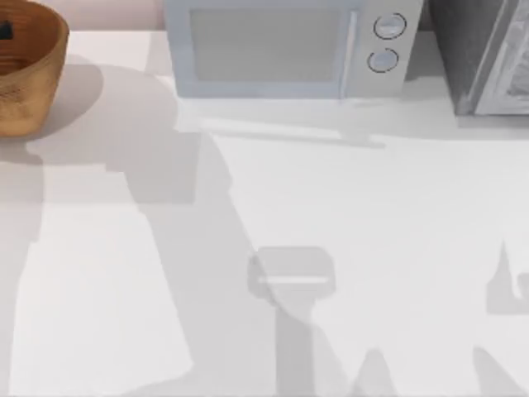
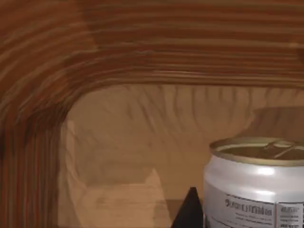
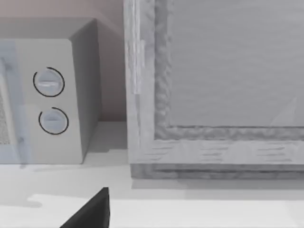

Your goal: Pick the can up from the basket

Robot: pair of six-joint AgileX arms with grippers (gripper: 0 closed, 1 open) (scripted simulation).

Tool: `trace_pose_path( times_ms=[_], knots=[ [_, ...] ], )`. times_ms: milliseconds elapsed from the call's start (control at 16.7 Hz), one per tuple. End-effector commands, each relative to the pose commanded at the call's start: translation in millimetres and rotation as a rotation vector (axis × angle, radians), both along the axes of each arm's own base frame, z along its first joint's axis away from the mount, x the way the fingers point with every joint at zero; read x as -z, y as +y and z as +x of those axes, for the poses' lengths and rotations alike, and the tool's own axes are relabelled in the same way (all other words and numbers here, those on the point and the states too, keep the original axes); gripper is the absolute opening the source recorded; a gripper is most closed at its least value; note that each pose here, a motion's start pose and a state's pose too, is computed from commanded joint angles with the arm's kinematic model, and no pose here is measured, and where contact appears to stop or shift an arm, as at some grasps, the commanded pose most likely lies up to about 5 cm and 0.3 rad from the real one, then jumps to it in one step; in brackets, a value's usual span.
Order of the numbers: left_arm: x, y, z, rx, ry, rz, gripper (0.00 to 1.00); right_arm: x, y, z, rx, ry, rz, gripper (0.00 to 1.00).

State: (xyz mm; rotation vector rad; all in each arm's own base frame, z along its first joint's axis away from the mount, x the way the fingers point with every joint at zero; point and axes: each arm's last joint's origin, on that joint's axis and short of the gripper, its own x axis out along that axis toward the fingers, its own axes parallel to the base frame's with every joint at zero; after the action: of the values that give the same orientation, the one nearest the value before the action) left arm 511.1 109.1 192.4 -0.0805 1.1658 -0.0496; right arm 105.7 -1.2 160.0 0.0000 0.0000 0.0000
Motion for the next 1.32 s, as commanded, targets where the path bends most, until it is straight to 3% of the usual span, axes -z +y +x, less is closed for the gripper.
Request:
trace_pose_path(
  times_ms=[300,480,600,780,960,1140,1320],
  knots=[
    [-92,-30,-70,-0.007,-0.198,0.048,0.00,0,0,0,0.000,0.000,0.000,1.00],
    [-139,-56,-147,-0.003,-0.375,0.079,0.00,0,0,0,0.000,0.000,0.000,1.00],
    [-152,-72,-207,-0.002,-0.501,0.094,0.00,0,0,0,0.000,0.000,0.000,1.00],
    [-138,-91,-292,-0.003,-0.683,0.108,0.00,0,0,0,0.000,0.000,0.000,1.00],
    [-94,-102,-355,-0.011,-0.846,0.110,0.00,0,0,0,0.000,0.000,0.000,1.00],
    [-40,-107,-390,-0.023,-0.982,0.103,0.00,0,0,0,0.000,0.000,0.000,1.00],
    [4,-109,-403,-0.036,-1.086,0.092,0.00,0,0,0,0.000,0.000,0.000,1.00]
  ],
)
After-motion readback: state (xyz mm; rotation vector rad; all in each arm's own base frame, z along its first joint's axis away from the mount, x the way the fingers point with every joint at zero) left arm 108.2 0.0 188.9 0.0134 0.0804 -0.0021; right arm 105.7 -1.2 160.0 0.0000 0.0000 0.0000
